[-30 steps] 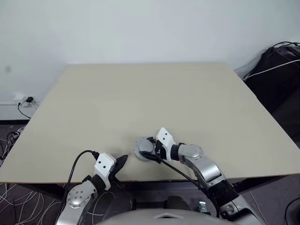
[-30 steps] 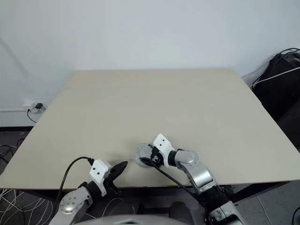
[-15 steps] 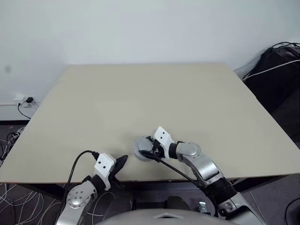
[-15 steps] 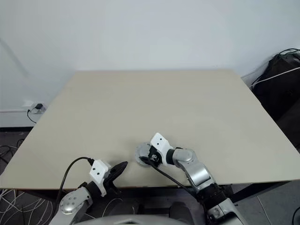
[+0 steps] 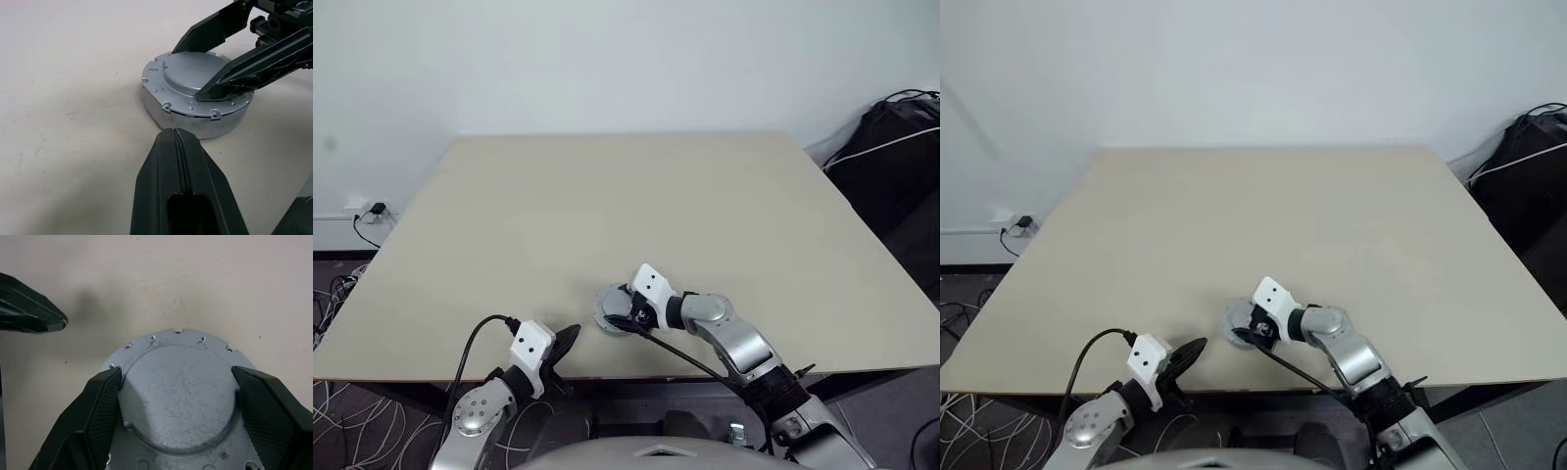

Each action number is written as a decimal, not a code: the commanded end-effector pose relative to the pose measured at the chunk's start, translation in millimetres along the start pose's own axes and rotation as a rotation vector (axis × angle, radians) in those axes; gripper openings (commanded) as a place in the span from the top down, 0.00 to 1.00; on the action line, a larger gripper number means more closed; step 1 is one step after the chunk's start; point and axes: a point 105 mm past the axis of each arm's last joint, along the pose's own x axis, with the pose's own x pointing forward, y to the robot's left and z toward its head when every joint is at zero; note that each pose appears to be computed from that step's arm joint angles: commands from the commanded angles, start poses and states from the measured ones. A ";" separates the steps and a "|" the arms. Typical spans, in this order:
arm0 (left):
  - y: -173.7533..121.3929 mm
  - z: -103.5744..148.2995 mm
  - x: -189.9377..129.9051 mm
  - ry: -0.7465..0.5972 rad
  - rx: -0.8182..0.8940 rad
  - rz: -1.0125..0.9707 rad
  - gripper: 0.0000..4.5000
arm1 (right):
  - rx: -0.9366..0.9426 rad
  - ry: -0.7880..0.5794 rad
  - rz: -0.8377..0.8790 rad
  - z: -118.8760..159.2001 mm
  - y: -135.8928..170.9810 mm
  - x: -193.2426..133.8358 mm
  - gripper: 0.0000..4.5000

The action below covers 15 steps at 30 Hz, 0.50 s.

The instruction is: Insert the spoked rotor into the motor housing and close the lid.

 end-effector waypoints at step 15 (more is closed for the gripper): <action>0.2 10.4 1.2 -0.045 0.017 -0.006 1.00 | 0.060 0.092 -0.006 -26.6 -1.7 -4.5 0.27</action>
